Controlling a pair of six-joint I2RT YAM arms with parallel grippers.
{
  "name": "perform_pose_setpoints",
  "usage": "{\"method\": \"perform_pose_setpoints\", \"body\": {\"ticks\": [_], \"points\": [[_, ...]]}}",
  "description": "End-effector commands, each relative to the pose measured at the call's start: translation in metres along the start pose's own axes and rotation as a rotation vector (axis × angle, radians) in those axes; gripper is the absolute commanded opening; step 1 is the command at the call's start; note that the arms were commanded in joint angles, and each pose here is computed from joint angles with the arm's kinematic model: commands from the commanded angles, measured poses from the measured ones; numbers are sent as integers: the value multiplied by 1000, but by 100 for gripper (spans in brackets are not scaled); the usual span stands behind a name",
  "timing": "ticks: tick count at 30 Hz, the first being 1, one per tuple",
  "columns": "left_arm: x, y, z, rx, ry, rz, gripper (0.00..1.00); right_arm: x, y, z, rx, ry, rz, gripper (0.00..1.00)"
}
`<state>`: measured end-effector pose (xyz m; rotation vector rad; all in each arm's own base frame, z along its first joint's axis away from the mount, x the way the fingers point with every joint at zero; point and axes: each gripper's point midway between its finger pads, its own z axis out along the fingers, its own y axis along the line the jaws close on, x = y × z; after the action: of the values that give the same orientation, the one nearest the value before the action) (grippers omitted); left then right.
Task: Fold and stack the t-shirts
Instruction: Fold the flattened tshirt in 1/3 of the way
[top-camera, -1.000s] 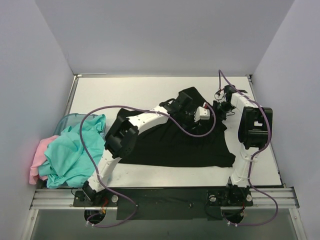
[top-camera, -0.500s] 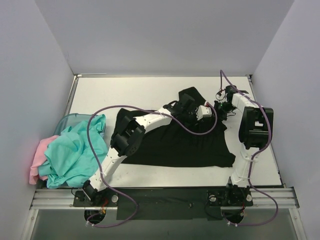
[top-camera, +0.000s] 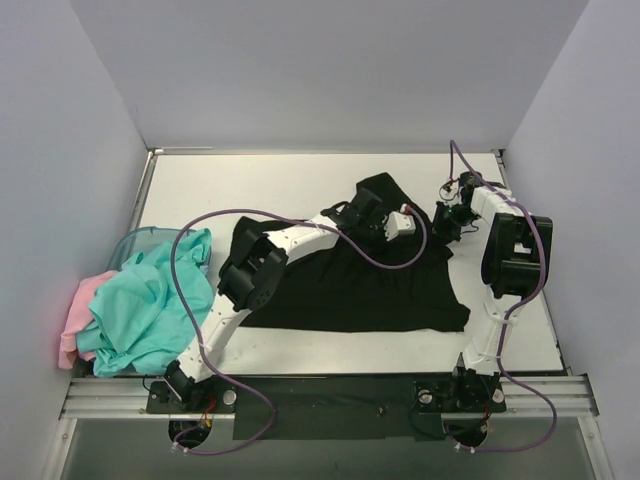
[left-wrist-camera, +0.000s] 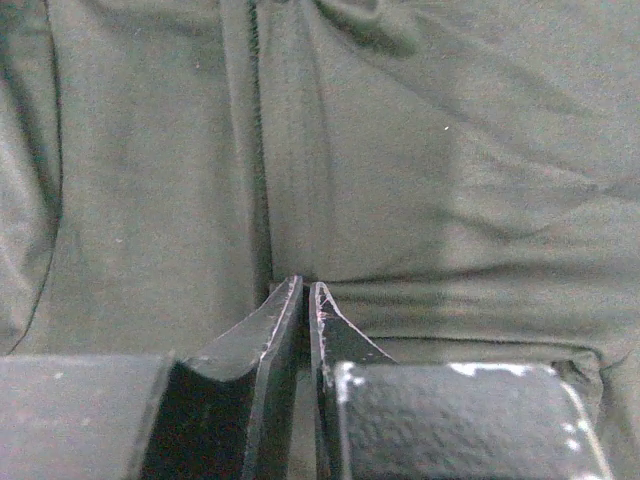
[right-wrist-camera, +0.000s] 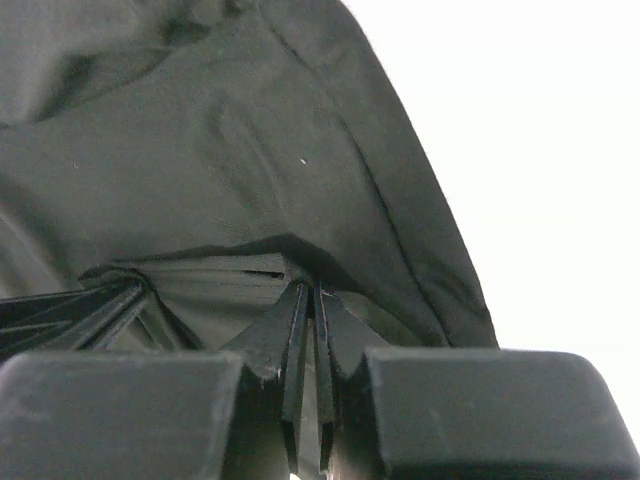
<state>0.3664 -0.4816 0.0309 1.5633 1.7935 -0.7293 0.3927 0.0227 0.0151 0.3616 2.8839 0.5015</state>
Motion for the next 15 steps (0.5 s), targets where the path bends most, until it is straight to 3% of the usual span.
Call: {"method": "perform_pose_setpoints", "body": {"ticks": [1,7,9,10,12,15], "points": [[-13,16,-31,-65,3,-3,17,1,0,-8,-7,-2,-18,0],[-8,14,-44,-57,13,-23,20,0,2,-9,-21,-4,-23,0],[-14,15,-48,-59,3,-18,23,-2,5,-9,-37,-3,-22,10],[-18,17,-49,-61,-7,-13,24,-3,8,-9,-46,-4,-22,24],[-21,16,-47,-57,-15,-9,25,-9,13,-18,-54,-33,-28,35],[-22,18,-45,-65,-16,-3,25,-24,10,-40,10,-106,-27,39]]}}
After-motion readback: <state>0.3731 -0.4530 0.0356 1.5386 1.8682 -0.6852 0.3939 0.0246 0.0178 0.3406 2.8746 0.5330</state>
